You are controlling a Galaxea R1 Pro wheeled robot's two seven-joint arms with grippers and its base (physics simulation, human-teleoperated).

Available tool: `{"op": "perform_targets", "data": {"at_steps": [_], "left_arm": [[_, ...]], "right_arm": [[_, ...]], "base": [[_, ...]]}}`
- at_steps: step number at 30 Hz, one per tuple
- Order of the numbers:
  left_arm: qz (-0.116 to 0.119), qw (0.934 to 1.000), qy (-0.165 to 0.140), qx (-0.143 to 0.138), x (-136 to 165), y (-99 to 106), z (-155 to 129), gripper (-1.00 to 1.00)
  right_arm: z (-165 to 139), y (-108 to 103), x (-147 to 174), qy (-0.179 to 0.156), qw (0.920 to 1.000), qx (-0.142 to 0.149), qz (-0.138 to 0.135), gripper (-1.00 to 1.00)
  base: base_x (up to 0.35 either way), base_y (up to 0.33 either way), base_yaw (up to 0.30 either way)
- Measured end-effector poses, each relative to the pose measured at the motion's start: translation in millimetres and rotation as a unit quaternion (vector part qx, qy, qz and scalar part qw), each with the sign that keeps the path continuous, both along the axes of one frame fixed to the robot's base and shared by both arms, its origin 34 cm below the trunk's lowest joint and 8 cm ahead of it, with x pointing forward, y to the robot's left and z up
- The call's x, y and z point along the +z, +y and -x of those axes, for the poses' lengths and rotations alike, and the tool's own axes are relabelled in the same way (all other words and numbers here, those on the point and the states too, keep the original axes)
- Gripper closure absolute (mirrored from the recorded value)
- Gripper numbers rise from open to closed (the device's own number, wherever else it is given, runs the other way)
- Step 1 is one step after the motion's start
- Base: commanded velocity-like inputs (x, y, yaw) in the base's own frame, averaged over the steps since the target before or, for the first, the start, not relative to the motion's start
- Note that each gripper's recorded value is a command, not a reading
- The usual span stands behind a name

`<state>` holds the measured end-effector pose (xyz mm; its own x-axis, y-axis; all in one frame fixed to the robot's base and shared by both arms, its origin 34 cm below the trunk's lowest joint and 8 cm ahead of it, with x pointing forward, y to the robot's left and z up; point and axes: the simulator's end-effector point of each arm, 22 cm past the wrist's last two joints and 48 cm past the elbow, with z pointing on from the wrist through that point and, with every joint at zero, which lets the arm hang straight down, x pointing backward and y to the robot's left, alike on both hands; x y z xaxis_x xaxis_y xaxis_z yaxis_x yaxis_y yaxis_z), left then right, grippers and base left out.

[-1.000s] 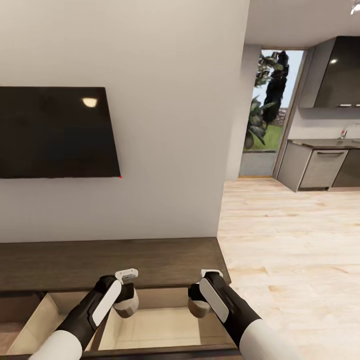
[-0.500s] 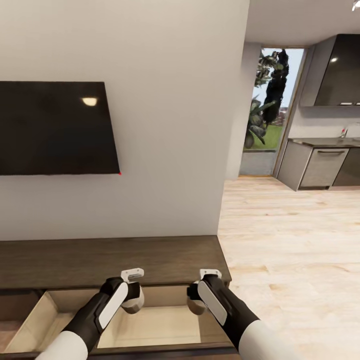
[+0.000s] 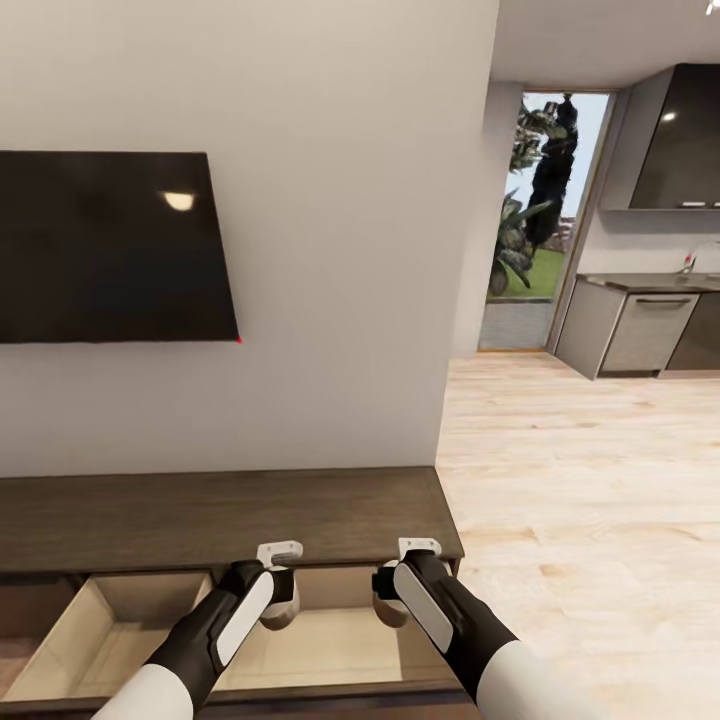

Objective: Place each of the two pumpkins and all three candles from the living room inside a cabinet in the living room (use any cabinet), then make sure every cabinet is closed, and position the cauldron so it is next to a table in the living room.

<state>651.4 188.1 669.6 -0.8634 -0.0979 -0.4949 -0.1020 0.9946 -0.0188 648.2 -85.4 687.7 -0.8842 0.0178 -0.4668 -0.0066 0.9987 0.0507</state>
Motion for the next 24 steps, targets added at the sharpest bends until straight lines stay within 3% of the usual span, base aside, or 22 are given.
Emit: {"op": "perform_targets", "data": {"at_steps": [24], "left_arm": [[-0.005, 0.9999, -0.003, 0.008, -39.9, 12.1, -0.1, 1.00]], "right_arm": [[1.4, 1.7, -39.5, -0.002, 1.0000, 0.000, -0.004, 1.00]], "base": [[0.000, 0.000, 0.000]]}}
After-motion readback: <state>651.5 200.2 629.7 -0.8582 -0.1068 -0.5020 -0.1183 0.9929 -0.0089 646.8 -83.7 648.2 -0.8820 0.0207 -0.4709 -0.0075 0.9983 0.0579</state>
